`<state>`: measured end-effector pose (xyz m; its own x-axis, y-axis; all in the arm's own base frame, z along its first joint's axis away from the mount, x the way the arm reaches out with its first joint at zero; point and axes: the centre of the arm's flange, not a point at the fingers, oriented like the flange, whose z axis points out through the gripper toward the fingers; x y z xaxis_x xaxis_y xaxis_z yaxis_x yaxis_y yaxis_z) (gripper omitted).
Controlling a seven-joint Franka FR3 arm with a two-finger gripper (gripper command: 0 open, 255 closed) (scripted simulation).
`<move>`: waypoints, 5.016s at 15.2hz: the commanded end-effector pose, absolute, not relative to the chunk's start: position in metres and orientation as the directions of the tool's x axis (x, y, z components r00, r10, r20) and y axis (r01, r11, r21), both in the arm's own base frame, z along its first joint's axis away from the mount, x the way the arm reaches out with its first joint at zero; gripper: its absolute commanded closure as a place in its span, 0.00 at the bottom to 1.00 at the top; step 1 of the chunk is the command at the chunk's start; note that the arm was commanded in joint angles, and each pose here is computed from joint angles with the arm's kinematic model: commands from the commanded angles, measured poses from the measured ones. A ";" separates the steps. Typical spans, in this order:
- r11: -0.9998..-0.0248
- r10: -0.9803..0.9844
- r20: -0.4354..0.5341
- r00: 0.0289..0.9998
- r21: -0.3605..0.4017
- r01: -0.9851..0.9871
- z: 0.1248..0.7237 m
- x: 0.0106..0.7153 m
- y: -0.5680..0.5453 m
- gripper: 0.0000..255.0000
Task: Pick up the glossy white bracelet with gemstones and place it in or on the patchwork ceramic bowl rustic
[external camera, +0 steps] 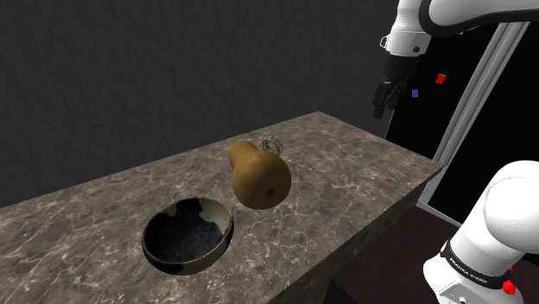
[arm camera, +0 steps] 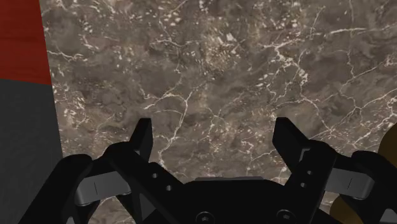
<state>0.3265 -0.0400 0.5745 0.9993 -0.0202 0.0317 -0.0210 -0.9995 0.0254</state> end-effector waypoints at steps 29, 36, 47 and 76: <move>-0.981 -0.168 0.187 0.968 0.064 -0.182 0.448 0.565 0.159 0.00; -0.981 -0.168 0.187 0.968 0.064 -0.182 0.420 0.570 0.156 0.00; -0.981 -0.168 0.187 0.968 0.064 -0.182 0.420 0.570 0.156 1.00; -0.981 -0.168 0.187 0.968 0.064 -0.182 0.546 0.570 0.156 1.00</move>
